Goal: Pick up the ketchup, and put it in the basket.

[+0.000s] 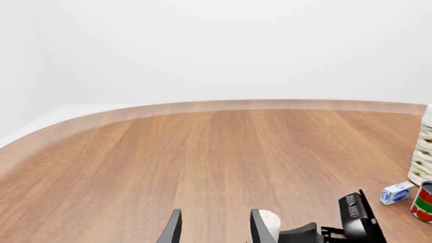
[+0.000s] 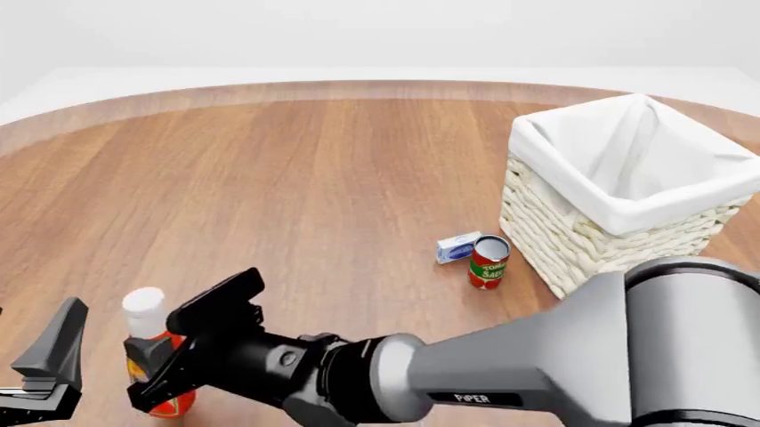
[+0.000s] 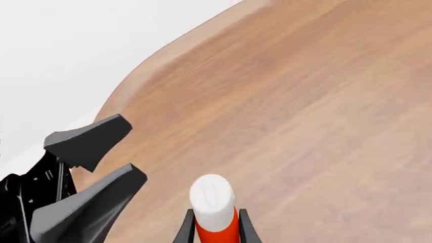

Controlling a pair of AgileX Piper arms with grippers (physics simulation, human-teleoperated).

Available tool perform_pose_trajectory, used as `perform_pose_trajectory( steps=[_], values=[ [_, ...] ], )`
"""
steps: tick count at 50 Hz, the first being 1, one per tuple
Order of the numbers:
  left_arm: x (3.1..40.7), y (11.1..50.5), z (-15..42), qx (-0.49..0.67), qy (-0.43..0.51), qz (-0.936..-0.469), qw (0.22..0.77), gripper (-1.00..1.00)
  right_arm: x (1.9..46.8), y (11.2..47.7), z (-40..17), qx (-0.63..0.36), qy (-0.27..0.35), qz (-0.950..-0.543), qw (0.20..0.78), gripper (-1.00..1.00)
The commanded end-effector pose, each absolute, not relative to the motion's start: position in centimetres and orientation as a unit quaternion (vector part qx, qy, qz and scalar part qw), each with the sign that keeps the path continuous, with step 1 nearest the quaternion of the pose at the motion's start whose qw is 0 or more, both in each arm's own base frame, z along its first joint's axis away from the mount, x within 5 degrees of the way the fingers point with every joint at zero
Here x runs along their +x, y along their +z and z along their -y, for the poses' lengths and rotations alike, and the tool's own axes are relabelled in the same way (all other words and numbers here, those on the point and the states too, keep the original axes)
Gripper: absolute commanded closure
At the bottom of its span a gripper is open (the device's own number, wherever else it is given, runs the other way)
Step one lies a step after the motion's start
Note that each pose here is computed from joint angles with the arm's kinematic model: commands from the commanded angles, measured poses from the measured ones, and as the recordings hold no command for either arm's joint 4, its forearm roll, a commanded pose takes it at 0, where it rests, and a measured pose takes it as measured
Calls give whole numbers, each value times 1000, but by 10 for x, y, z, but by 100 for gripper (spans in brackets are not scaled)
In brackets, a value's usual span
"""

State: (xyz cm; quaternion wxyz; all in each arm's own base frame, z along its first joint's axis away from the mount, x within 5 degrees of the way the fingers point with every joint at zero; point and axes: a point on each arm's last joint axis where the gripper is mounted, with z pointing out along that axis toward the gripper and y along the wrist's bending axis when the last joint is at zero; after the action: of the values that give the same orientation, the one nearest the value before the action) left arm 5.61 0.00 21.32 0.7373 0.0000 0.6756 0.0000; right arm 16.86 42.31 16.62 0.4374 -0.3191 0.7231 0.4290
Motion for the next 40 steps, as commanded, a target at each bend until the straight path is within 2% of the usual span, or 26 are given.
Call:
perform_pose_trajectory(
  steps=[1, 13, 17, 18, 23, 40],
  values=[
    [56, 213, 0, 0, 0, -676, 737, -100, 209, 193, -404, -275, 424, -721, 475, 100],
    [56, 213, 0, 0, 0, -676, 737, -100, 242, 223, -380, -248, 406, -713, 515, 100],
    [56, 213, 0, 0, 0, -676, 737, -100, 242, 223, -380, -248, 406, -713, 515, 100],
    [56, 213, 0, 0, 0, -676, 737, -100, 255, 236, -369, -245, 391, -709, 534, 100],
    [56, 213, 0, 0, 0, -676, 737, -100, 264, 251, -354, -239, 380, -701, 554, 100],
    [56, 213, 0, 0, 0, -676, 737, -100, 270, 310, -303, -227, 349, -667, 618, 100]
  ],
)
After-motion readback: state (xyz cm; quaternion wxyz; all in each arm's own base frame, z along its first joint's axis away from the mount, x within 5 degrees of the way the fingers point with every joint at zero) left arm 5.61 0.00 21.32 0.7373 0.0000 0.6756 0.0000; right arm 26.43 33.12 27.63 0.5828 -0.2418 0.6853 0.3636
